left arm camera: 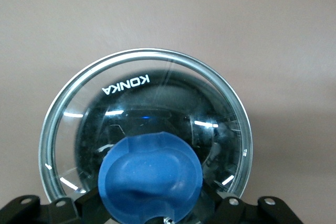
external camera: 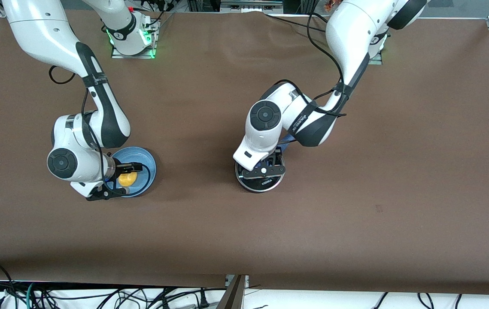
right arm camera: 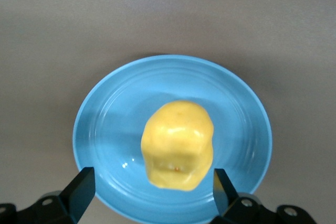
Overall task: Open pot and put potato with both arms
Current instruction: 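Lift the lid with the left gripper while the right gripper grasps the potato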
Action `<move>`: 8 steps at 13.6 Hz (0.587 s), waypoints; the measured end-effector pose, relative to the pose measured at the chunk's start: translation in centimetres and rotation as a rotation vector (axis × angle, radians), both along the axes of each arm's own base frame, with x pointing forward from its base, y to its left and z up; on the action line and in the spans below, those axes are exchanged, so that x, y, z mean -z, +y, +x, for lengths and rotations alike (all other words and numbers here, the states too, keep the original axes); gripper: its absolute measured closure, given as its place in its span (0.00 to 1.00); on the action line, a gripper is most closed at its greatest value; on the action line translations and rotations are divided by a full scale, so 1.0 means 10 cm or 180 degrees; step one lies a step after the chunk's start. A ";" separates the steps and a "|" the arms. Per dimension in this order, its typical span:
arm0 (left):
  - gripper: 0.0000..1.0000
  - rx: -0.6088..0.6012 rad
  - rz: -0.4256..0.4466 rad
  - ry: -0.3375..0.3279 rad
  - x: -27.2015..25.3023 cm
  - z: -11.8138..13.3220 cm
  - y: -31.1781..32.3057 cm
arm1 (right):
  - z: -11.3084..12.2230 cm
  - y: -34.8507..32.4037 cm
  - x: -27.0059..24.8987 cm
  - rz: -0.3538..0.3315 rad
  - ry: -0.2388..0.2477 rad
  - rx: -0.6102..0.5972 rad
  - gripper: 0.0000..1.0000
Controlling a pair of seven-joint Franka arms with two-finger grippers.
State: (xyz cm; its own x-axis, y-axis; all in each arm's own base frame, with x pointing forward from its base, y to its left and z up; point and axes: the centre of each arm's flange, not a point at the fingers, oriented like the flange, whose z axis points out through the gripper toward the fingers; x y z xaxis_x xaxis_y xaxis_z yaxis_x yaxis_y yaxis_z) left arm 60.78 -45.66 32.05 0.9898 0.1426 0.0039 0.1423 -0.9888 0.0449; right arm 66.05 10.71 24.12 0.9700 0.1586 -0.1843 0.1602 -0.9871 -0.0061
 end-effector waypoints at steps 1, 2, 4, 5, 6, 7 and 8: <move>0.45 -0.0019 -0.0020 -0.0059 -0.16 0.09 0.13 | -0.01 -0.01 0.06 0.0001 -0.0010 0.0004 0.00; 0.45 -0.0037 -0.0030 -0.0107 -0.32 0.20 0.31 | -0.03 -0.02 0.13 0.0002 -0.0027 0.0008 0.01; 0.45 0.0001 -0.0028 -0.0184 -0.57 0.46 0.80 | -0.10 -0.06 0.32 0.0003 -0.0066 0.0022 0.04; 0.45 0.0070 -0.0029 -0.0201 -0.66 0.58 1.10 | -0.14 -0.09 0.40 0.0002 -0.0073 0.0031 0.04; 0.45 0.0159 -0.0036 -0.0196 -0.71 0.69 1.41 | -0.17 -0.11 0.45 0.0001 -0.0069 0.0038 0.10; 0.45 0.0262 -0.0044 -0.0180 -0.75 0.78 1.75 | -0.17 -0.12 0.46 0.0000 -0.0068 0.0043 0.23; 0.45 0.0385 -0.0036 -0.0157 -0.75 0.85 2.09 | -0.16 -0.11 0.44 0.0005 -0.0082 0.0044 0.33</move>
